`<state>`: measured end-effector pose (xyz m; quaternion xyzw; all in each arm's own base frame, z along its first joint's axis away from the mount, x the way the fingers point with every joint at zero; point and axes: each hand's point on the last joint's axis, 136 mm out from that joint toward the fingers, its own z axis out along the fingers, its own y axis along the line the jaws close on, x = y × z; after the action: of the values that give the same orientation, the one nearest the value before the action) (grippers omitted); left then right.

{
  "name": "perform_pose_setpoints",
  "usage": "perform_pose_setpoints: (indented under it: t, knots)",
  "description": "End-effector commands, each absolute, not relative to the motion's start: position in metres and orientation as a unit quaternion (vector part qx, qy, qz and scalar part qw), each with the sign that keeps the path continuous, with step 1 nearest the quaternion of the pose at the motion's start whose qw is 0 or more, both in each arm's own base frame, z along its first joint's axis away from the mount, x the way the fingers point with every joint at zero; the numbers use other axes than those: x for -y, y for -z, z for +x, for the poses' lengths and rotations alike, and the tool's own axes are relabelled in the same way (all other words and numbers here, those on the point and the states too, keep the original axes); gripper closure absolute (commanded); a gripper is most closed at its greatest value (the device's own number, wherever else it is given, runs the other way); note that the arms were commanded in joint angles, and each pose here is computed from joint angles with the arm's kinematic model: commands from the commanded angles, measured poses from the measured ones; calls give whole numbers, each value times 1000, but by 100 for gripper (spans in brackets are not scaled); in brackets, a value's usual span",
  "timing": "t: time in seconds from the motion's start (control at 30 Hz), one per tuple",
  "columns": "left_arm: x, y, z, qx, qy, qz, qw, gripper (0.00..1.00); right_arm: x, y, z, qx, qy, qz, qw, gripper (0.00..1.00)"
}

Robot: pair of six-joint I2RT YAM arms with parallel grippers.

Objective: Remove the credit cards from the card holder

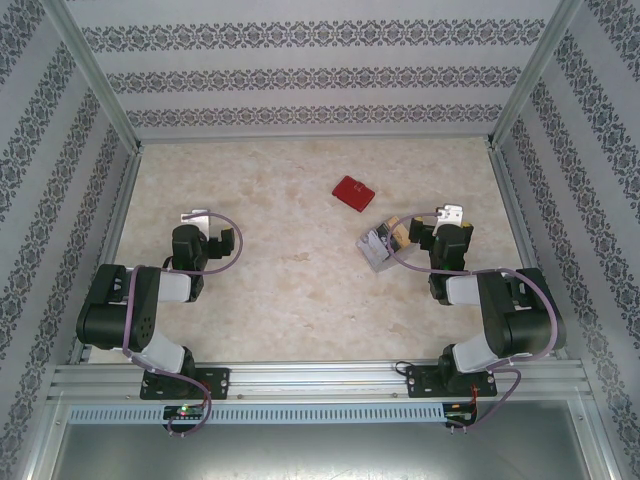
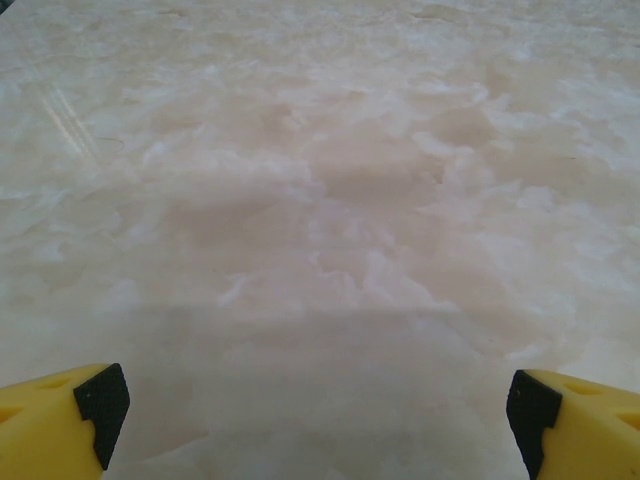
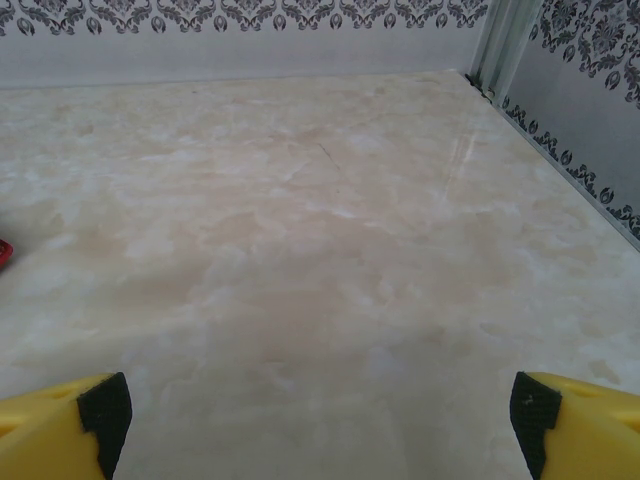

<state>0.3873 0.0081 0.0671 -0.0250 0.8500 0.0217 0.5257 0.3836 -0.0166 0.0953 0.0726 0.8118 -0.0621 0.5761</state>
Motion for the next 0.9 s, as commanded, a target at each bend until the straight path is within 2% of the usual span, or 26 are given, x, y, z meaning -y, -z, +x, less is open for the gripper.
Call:
perform_pose_setpoints:
  t: [0.0,0.4,0.6,0.87]
  knots:
    - [-11,-83,399,-833,-28,-22,552,1,21,-109,391,-797,71,76,595,2]
    - [-11,-85,399,-832,-28,-21,553,1,22,-110,391,-795,72,78,597,2]
    - [-11,-106,406,-860,-32,-17,509,1,14,-115,379,-787,69,57,611,2]
    - [-15,-151,400,-850,-30,-38,524,1,14,-158,366,-772,99,67,624,2]
